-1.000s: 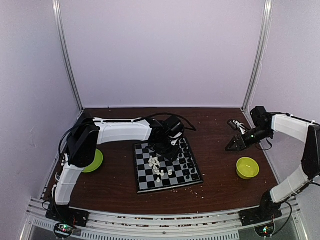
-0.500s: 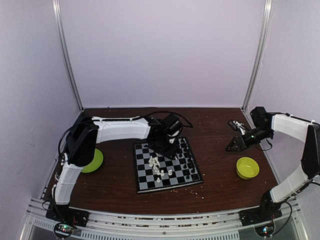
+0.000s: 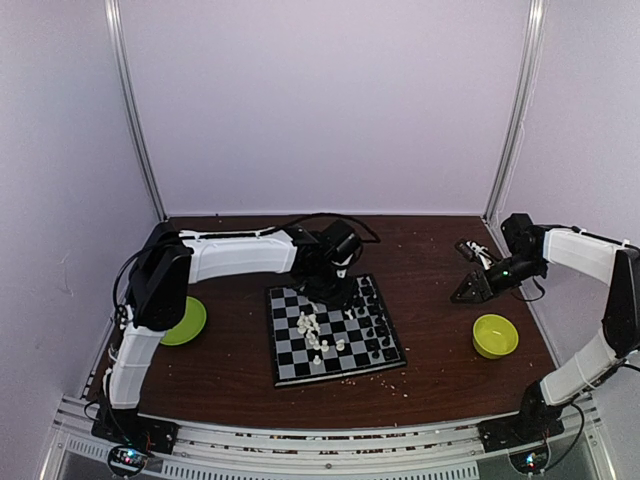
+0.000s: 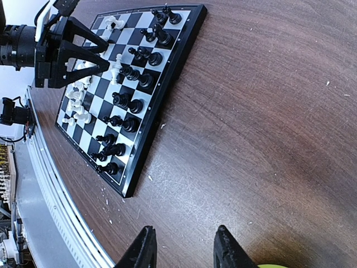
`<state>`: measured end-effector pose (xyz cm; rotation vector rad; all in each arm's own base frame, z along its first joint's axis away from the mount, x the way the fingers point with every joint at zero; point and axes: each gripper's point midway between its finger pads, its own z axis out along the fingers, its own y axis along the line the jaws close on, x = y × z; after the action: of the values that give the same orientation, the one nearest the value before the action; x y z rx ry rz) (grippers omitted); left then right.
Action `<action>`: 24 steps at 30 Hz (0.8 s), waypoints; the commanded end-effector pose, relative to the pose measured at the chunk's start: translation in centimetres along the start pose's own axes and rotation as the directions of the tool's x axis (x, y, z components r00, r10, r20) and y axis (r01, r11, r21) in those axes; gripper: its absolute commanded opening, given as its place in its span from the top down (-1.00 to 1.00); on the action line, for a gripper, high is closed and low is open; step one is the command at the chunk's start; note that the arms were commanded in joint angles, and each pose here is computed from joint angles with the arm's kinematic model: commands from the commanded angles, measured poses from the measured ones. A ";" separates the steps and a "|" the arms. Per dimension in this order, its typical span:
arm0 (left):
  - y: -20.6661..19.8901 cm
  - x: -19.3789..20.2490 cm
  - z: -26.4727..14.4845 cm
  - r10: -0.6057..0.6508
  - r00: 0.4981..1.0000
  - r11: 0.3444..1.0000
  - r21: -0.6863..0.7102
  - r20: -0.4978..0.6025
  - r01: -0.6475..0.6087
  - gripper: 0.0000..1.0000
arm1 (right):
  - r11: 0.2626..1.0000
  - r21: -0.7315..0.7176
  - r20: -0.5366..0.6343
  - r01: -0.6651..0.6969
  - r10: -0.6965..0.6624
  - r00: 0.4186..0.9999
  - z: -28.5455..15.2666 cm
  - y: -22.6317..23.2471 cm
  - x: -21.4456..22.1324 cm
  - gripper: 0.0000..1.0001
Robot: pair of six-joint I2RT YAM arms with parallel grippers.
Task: Set up the chess pieces on the board
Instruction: Pick up the chess pile from the chessboard.
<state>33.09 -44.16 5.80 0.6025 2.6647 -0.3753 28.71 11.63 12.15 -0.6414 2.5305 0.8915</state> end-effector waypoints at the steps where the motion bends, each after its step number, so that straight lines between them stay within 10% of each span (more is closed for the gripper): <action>1: -1.0 -1.3 0.1 -0.013 0.999 0.999 0.036 0.035 0.012 -0.04 | 1.000 -0.008 -0.002 -0.001 0.001 1.000 -0.2 -0.1 -0.1 0.29; 24: 1.0 1.7 1.7 0.106 0.990 0.991 -0.071 -0.093 -0.113 -0.03 | 1.000 -0.014 -0.014 -0.009 0.009 1.000 -0.1 -0.3 0.1 0.29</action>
<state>33.38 -44.52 3.94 0.6933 2.6839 -0.3067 28.46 11.39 11.70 -0.6387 2.5517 0.9012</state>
